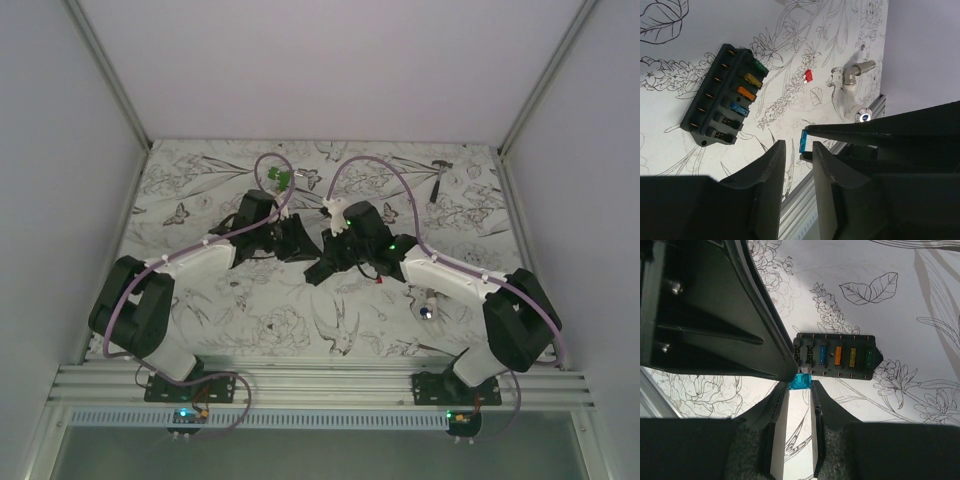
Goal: Snap on the fuse box
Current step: Pick up the fuse from the center of the board.
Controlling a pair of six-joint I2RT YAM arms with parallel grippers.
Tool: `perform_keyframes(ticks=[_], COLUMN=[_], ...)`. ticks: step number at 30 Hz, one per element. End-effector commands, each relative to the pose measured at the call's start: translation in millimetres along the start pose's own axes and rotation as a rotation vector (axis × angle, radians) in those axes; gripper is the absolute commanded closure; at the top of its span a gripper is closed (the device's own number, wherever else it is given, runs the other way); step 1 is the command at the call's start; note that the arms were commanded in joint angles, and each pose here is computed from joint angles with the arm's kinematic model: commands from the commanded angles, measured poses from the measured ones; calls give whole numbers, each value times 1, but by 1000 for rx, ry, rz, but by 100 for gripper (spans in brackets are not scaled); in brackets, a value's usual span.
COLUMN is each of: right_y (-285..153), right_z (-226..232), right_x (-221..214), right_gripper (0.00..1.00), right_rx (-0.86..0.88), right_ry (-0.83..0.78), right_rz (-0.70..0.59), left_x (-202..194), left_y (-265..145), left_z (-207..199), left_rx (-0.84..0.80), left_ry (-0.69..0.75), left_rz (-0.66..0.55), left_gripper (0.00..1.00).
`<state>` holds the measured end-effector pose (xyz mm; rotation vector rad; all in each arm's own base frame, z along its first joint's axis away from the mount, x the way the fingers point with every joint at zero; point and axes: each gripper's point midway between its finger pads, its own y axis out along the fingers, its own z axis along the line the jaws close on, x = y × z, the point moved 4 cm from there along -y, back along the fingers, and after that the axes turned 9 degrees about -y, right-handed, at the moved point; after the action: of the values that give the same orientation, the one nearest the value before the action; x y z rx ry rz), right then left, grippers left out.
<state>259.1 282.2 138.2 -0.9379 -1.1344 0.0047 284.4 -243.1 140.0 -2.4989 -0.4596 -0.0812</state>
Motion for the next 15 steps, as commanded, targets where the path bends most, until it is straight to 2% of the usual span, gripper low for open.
perform_keyframes(ticks=[1,7,13,15], right_y=[-2,0,2,2], right_z=[7,9,9,9], right_x=[25,27,27,28], right_gripper=[76,76,77,77], right_rx=[35,51,51,47], right_ry=[-26,-13,-11,-8], right_rz=[-90,-105,-109,-114], left_x=[1,1,0,0], left_y=[3,6,5,5], left_z=[-12,-10,-12,-13], left_rx=[-48,-45,-53,-55], left_ry=[6,1,3,4], left_rz=[19,21,21,23], left_gripper=[70,75,89,98])
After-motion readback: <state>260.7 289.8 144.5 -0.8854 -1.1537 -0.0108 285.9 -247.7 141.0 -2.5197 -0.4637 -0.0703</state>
